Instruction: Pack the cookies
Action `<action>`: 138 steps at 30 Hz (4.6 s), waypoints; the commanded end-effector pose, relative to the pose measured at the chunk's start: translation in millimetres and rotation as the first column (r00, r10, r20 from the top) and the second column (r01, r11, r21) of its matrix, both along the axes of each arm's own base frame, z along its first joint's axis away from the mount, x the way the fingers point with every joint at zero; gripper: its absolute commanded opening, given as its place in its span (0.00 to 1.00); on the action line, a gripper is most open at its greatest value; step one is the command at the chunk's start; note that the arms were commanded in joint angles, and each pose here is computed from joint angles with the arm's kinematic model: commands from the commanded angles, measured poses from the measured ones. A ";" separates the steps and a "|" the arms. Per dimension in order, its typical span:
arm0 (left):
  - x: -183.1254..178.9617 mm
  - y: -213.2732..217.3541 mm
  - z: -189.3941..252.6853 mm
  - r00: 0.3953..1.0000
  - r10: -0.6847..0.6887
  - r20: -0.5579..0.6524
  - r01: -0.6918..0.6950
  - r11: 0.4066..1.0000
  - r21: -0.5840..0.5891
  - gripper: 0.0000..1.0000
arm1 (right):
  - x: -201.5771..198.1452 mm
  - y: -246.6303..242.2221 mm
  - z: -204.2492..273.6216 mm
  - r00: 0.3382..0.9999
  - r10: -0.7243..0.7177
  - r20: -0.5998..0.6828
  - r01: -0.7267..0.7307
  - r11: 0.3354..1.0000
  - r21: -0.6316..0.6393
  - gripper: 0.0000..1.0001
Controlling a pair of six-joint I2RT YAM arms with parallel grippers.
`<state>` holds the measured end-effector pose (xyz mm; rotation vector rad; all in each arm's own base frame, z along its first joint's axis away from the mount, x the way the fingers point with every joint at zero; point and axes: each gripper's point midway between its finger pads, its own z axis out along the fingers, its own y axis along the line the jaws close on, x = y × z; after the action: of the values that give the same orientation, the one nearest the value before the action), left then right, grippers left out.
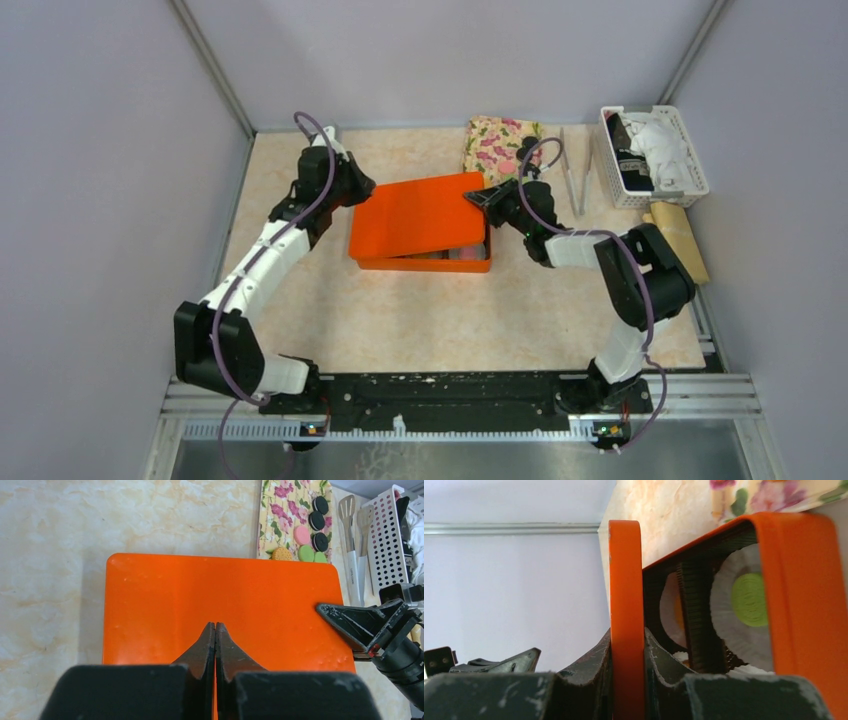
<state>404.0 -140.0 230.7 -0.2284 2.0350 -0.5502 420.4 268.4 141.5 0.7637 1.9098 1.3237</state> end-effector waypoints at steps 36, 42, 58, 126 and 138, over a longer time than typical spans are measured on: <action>-30.1 -55.5 -142.8 0.957 -0.263 -0.124 0.247 0.960 -0.130 0.00 | 1.4 -60.5 -58.5 0.984 -0.132 -0.121 0.108 0.976 -0.190 0.22; -30.9 -61.1 -148.4 0.949 -0.286 -0.132 0.266 0.953 -0.147 0.00 | 2.9 -61.0 -48.4 0.986 -0.135 -0.101 0.116 0.977 -0.178 0.55; -35.1 -68.3 -161.5 0.936 -0.316 -0.152 0.289 0.941 -0.174 0.00 | 4.3 -89.8 -8.5 0.973 -0.224 -0.058 0.191 0.919 -0.346 0.72; -45.0 126.0 -116.9 0.718 0.639 -0.277 -0.612 0.768 0.189 0.00 | -15.2 -99.6 -99.2 0.948 -0.080 -0.309 -0.125 0.796 -0.592 0.00; 11.4 89.7 -156.4 0.870 0.405 -0.282 -0.406 0.912 0.059 0.00 | -13.6 -96.0 -104.7 0.944 -0.065 -0.323 -0.144 0.800 -0.583 0.00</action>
<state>378.4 -19.1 71.0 -0.9386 2.1984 -0.0581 394.7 169.1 27.5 0.6628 2.4674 0.5230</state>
